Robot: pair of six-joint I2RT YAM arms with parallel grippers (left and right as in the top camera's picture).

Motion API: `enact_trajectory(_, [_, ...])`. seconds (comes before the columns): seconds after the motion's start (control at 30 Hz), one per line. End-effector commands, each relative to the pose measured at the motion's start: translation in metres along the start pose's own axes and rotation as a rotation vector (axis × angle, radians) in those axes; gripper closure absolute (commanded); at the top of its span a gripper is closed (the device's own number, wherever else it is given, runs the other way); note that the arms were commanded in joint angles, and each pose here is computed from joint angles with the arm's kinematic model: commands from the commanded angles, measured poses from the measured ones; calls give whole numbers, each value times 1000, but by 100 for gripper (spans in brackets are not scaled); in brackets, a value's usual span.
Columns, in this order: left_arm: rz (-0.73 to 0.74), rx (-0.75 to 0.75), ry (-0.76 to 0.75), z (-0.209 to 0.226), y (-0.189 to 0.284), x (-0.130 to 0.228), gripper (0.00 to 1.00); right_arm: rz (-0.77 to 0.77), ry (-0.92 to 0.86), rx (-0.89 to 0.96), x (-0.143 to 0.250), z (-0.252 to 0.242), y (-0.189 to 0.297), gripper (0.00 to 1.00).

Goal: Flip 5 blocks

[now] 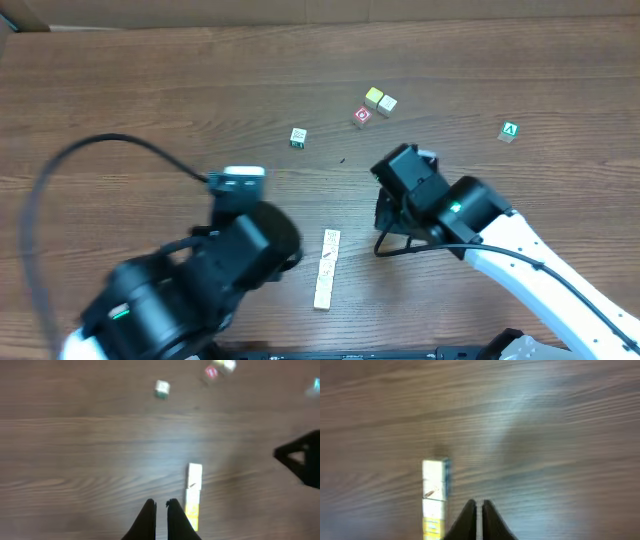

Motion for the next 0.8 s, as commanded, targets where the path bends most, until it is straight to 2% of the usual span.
enact_trajectory(0.0, [-183,0,120,26,52,-39,96,-173,5,72,-35,-9,48,73])
enact_trajectory(0.1, [-256,15,167,46,83,-52,96,-202,2,56,-43,-6,68,52])
enact_trajectory(0.17, [-300,57,193,56,103,-60,96,-216,0,47,-47,-5,77,43])
enact_trajectory(0.2, [-319,78,210,60,111,-62,96,-222,-1,42,-48,-4,79,25])
enact_trajectory(0.3, [-392,116,264,77,132,-69,96,-226,-3,39,-49,-4,80,0])
enact_trajectory(0.37, [-429,125,288,88,140,-71,94,-225,-3,40,-49,-4,80,0])
enact_trajectory(0.4, [-441,129,296,93,143,-71,89,-225,-3,40,-49,-4,80,0])
enact_trajectory(0.43, [-450,134,303,97,146,-71,70,-225,-3,40,-49,-4,80,0])
enact_trajectory(0.5, [-457,143,311,101,149,-70,0,-225,-4,39,-49,-3,80,0])
enact_trajectory(0.77, [-458,147,313,102,149,-70,0,-224,-3,36,-49,-3,80,0])
Point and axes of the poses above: each gripper's point midway between its finger pads, its own y axis back along the fingers, its own z axis along the line the jaws close on, x = y × z, the point moved 2 cm from there along y, back along the fingers, and after that the axes turned 13 degrees about y, right-handed, at the moved point
